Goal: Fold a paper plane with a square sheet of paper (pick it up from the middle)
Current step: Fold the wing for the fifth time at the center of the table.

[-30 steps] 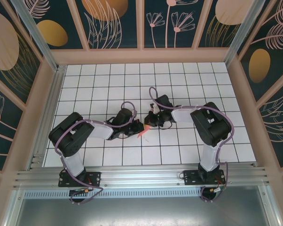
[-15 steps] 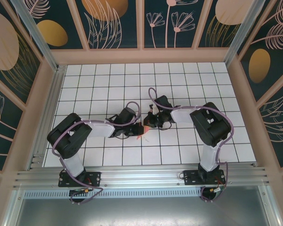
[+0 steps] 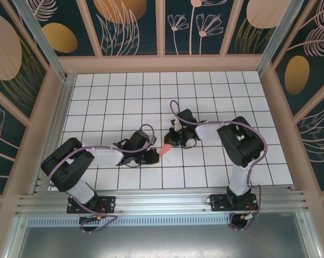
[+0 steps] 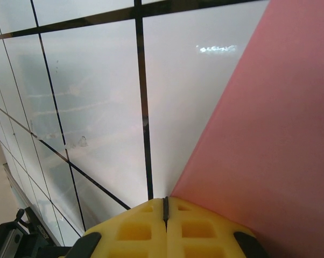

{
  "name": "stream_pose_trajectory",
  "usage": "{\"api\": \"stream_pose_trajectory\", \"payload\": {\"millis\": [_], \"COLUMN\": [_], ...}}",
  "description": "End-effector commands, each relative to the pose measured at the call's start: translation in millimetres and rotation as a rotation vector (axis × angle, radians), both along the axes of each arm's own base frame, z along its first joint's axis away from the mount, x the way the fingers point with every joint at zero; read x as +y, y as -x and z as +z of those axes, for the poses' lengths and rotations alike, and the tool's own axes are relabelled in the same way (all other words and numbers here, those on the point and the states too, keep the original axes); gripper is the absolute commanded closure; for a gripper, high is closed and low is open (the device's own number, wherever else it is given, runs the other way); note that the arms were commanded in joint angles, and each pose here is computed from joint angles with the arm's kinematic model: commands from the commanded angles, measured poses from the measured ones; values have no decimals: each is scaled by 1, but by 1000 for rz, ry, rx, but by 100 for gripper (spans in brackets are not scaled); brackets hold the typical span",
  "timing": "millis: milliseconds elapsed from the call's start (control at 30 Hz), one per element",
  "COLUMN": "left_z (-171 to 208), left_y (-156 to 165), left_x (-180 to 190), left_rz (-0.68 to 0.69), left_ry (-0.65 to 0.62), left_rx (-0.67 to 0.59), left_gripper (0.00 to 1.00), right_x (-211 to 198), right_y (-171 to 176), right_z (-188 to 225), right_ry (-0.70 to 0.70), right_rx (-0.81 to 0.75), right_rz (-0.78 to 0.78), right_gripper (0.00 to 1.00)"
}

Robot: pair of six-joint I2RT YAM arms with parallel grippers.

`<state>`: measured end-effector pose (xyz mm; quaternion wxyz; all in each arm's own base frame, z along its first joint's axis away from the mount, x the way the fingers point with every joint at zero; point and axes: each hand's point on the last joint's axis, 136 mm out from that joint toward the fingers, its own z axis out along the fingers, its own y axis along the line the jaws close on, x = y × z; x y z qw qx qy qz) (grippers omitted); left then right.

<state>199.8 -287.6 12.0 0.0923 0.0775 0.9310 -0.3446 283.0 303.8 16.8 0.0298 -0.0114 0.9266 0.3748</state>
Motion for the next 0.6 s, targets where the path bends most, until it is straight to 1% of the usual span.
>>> {"api": "stream_pose_trajectory", "payload": {"millis": [0, 100, 233, 300, 333, 400, 433, 467, 533, 567], "left_z": [-33, -11, 22, 37, 45, 58, 66, 74, 91, 98], "left_y": [54, 39, 9, -4, -10, -23, -30, -36, -47, -51], "left_x": [40, 28, 19, 19, 20, 24, 25, 26, 22, 20], "left_rz": [-31, -28, 31, 73, 97, 146, 167, 187, 192, 194], "left_ry": [-170, -121, -88, -82, -76, -77, -75, -70, -38, -31], "left_rx": [200, 133, 6, -60, -96, -164, -202, -240, -318, -354], "left_gripper": [100, 98, 86, 78, 76, 71, 68, 65, 62, 60], "right_x": [-15, -4, 13, 9, 2, -14, -27, -51, -77, -88], "right_y": [-7, -11, -28, -38, -42, -48, -52, -63, -66, -66], "right_z": [-21, -2, 62, 90, 101, 110, 111, 113, 115, 117], "right_ry": [81, 23, -96, -114, -109, -57, -2, 41, 75, 77], "right_rx": [17, -3, -106, -167, -197, -240, -266, -289, -319, -330], "right_rz": [-49, -24, -25, -65, -98, -174, -231, -312, -403, -439], "right_gripper": [98, 97, 92, 85, 79, 73, 70, 64, 53, 46]}}
